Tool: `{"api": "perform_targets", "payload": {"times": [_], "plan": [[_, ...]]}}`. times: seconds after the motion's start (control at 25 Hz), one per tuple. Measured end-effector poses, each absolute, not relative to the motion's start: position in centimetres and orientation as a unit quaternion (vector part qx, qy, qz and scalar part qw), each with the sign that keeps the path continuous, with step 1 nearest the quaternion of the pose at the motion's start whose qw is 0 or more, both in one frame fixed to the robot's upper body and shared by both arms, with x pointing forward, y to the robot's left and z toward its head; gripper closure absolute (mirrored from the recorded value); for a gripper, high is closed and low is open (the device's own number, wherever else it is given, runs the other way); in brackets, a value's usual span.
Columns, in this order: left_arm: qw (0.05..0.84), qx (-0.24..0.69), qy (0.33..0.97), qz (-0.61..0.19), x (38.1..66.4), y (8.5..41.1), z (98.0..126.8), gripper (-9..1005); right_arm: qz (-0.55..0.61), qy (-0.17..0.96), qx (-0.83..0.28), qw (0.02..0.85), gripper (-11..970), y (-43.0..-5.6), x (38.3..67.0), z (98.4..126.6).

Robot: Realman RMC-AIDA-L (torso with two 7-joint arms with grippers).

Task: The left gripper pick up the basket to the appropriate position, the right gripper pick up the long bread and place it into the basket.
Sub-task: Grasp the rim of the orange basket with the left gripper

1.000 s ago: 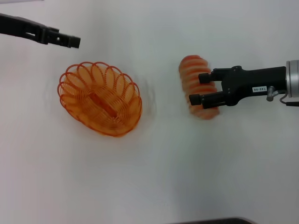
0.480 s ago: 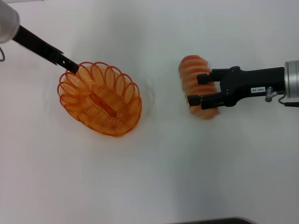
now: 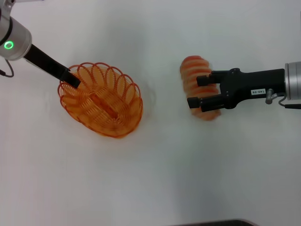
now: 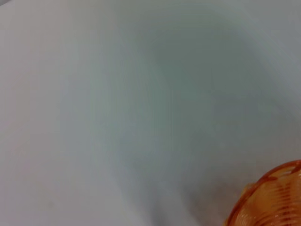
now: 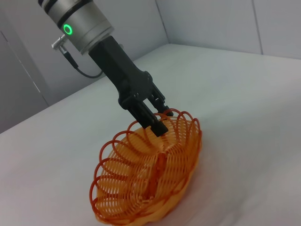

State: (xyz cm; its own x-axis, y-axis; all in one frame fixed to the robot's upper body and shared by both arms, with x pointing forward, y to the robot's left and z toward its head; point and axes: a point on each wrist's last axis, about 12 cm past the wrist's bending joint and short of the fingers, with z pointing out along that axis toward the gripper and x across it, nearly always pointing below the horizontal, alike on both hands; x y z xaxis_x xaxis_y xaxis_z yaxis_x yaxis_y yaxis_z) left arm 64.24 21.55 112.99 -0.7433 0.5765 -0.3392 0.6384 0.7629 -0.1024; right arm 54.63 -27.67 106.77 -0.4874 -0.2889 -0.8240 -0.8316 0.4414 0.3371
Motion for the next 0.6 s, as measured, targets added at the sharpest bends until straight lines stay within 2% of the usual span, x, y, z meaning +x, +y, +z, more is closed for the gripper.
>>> {"api": "perform_targets", "payload": {"times": [0.12, 0.2, 0.6], "plan": [[0.146, 0.323, 0.928, -0.111, 64.24, 21.44, 112.86, 233, 0.385, 0.772, -0.363, 0.353, 99, -27.63, 54.62, 106.77], [0.147, 0.323, 0.928, -0.112, 64.27, 21.40, 112.90, 439, 0.385, 0.772, -0.363, 0.353, 101, -27.64, 54.61, 106.76], [0.144, 0.321, 0.928, -0.118, 64.23, 21.23, 112.94, 834, 0.386, 0.772, -0.360, 0.354, 110, -27.71, 54.55, 106.74]]}}
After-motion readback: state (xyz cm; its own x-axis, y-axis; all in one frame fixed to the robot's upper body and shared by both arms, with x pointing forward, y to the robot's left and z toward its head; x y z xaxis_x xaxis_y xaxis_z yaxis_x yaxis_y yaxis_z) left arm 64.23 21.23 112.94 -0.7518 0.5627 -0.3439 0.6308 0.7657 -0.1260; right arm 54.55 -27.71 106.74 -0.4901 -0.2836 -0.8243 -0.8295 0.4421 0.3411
